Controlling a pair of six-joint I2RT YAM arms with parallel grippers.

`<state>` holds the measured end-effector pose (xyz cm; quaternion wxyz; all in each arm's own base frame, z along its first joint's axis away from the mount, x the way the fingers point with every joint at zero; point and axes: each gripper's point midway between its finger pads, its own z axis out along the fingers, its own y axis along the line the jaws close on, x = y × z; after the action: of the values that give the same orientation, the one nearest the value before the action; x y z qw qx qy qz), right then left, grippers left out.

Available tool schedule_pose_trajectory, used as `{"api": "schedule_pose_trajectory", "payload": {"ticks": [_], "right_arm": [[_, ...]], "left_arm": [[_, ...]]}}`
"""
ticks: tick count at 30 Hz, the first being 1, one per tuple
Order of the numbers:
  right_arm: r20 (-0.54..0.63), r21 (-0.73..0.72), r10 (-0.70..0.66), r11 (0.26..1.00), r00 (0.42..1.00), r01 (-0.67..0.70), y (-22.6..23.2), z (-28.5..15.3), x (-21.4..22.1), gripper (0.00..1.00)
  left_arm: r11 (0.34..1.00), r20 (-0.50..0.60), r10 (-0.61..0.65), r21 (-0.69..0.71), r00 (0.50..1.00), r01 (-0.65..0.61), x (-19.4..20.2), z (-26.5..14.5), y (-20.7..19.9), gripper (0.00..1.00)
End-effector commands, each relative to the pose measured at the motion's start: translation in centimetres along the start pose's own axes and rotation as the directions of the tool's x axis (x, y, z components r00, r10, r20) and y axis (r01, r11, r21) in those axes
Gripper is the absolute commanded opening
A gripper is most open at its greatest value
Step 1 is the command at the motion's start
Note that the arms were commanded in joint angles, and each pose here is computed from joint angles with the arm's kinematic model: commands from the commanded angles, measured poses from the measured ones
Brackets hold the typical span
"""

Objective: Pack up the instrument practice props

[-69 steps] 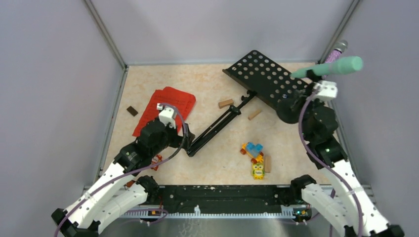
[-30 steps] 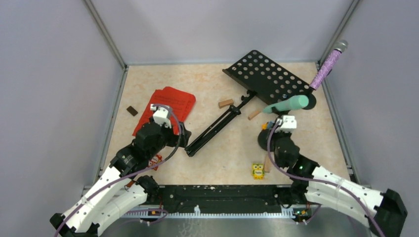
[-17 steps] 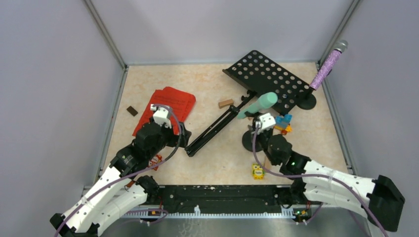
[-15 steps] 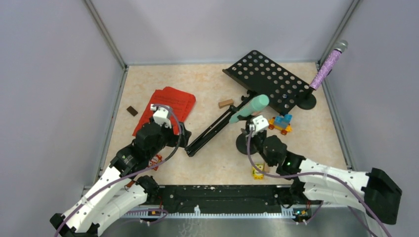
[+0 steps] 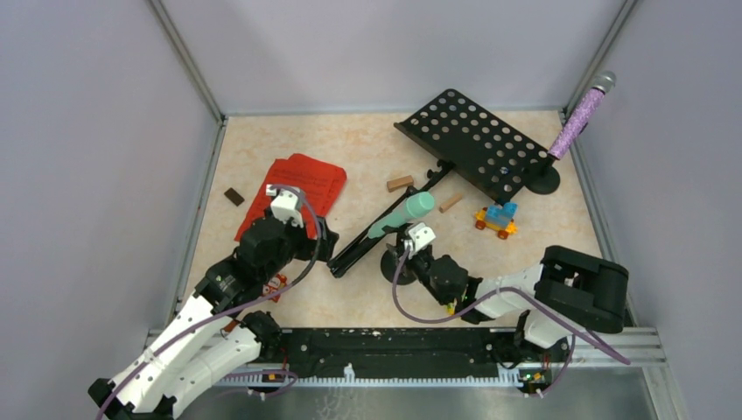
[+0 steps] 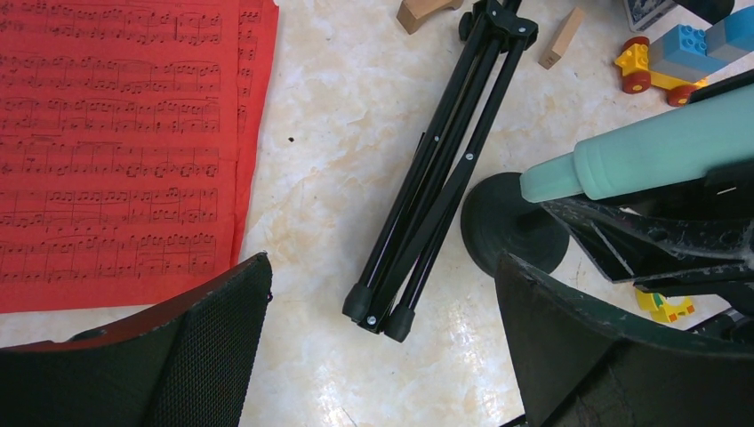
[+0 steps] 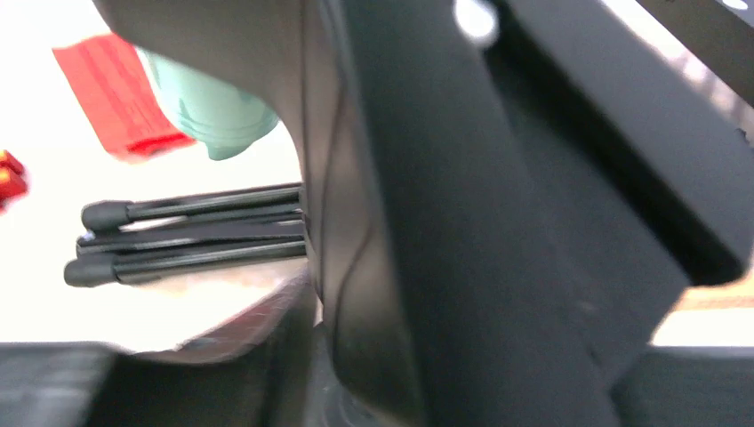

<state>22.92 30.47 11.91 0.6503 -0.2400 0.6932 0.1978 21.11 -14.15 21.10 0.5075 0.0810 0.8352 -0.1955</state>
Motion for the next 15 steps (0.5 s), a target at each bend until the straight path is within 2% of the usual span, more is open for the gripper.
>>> {"api": "schedule_pose_trajectory", "payload": {"ticks": [1, 4, 7, 11, 14, 15], "right_arm": [[0.192, 0.017, 0.149, 0.988, 0.97, -0.155, 0.5, 0.6, -5.4, 0.51], [0.143, -0.005, 0.161, 0.987, 0.977, -0.162, 0.7, -0.1, -4.4, 0.69], [0.063, -0.079, 0.159, 0.985, 0.985, -0.154, 1.6, -1.4, -2.9, 0.78], [-0.06, -0.186, 0.116, 0.975, 0.991, -0.125, 2.5, -4.4, -0.8, 0.8], [-0.086, -0.235, 0.119, 0.962, 0.989, -0.136, 2.3, -6.8, -0.9, 0.8], [-0.05, -0.24, 0.14, 0.959, 0.989, -0.148, 1.8, -7.5, -2.0, 0.8]], "left_arm": [[1.0, 0.05, -0.014, 0.013, 0.999, 0.013, -1.1, -0.3, -0.2, 0.99], [1.0, 0.068, -0.013, 0.018, 0.998, 0.012, -1.3, -0.6, -0.2, 0.99], [1.0, 0.078, -0.007, 0.031, 0.997, 0.004, -1.4, -0.6, -0.3, 0.99], [0.992, 0.091, 0.014, 0.12, 0.996, -0.025, -1.6, -0.7, -1.9, 0.99], [0.983, 0.167, 0.042, 0.167, 0.985, -0.071, -2.8, -1.5, -2.6, 0.99], [0.983, 0.209, 0.038, 0.168, 0.977, -0.074, -3.4, -1.8, -2.5, 0.99]]}}
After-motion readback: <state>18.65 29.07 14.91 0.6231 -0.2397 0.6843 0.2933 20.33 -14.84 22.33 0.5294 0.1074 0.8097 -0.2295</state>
